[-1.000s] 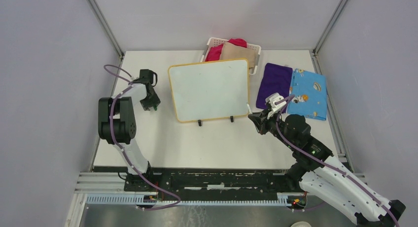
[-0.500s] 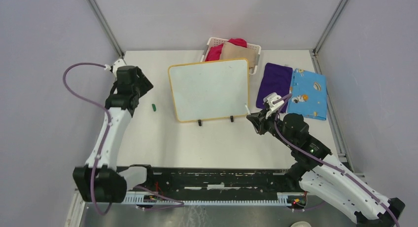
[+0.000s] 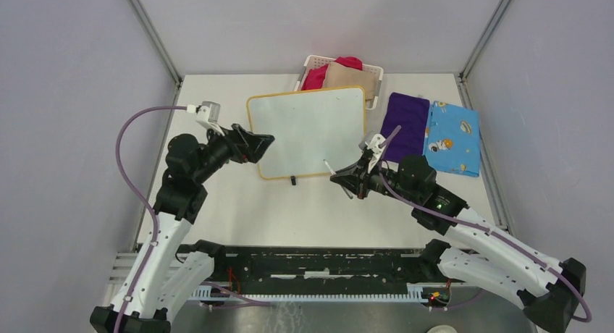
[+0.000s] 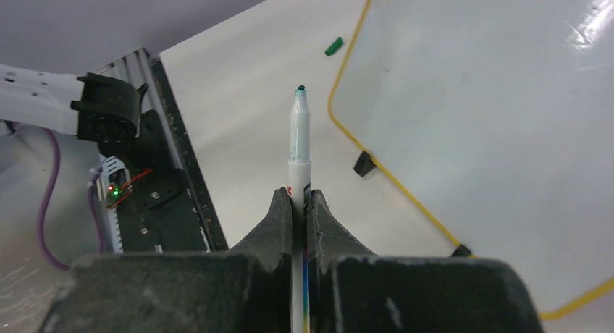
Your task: Write a sentence on the whiteboard
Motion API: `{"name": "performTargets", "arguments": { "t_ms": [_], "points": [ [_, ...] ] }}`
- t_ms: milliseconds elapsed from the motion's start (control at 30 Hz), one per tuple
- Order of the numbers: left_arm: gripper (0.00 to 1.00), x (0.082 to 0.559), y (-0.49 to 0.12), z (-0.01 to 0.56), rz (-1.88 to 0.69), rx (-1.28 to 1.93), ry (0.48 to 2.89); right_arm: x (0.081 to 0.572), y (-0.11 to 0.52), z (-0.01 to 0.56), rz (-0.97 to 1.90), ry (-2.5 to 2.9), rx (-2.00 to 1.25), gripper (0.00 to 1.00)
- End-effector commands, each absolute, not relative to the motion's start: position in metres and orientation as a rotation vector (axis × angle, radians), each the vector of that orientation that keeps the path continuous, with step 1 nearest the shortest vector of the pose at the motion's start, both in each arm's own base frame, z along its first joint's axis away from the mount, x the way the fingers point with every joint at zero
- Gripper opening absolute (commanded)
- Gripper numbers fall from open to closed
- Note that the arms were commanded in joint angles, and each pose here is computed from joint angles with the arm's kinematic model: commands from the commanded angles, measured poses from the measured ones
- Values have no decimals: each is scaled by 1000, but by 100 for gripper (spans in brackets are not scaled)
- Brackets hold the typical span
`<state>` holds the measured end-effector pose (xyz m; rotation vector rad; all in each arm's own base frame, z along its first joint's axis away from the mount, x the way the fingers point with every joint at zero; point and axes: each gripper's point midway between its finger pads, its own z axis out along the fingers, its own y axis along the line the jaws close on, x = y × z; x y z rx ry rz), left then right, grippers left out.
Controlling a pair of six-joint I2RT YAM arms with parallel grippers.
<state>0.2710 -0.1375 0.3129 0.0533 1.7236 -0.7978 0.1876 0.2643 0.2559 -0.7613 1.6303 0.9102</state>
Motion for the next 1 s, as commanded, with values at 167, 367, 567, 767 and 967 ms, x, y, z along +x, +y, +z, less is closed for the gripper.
{"name": "performTargets", "arguments": {
  "t_ms": [167, 367, 567, 767, 967],
  "points": [
    [100, 216, -209, 365, -1177, 418, 1476, 160, 306, 304, 1178, 1420, -823, 0],
    [100, 188, -228, 355, -1259, 611, 1465, 148, 321, 314, 1257, 1394, -895, 0],
    [92, 167, -242, 347, -1360, 723, 1487, 139, 330, 316, 1301, 1376, -935, 0],
    [87, 153, -245, 344, -1395, 782, 1486, 138, 335, 320, 1312, 1366, -942, 0],
    [75, 144, -253, 338, -1450, 831, 1506, 137, 338, 327, 1339, 1338, -933, 0]
  ]
}}
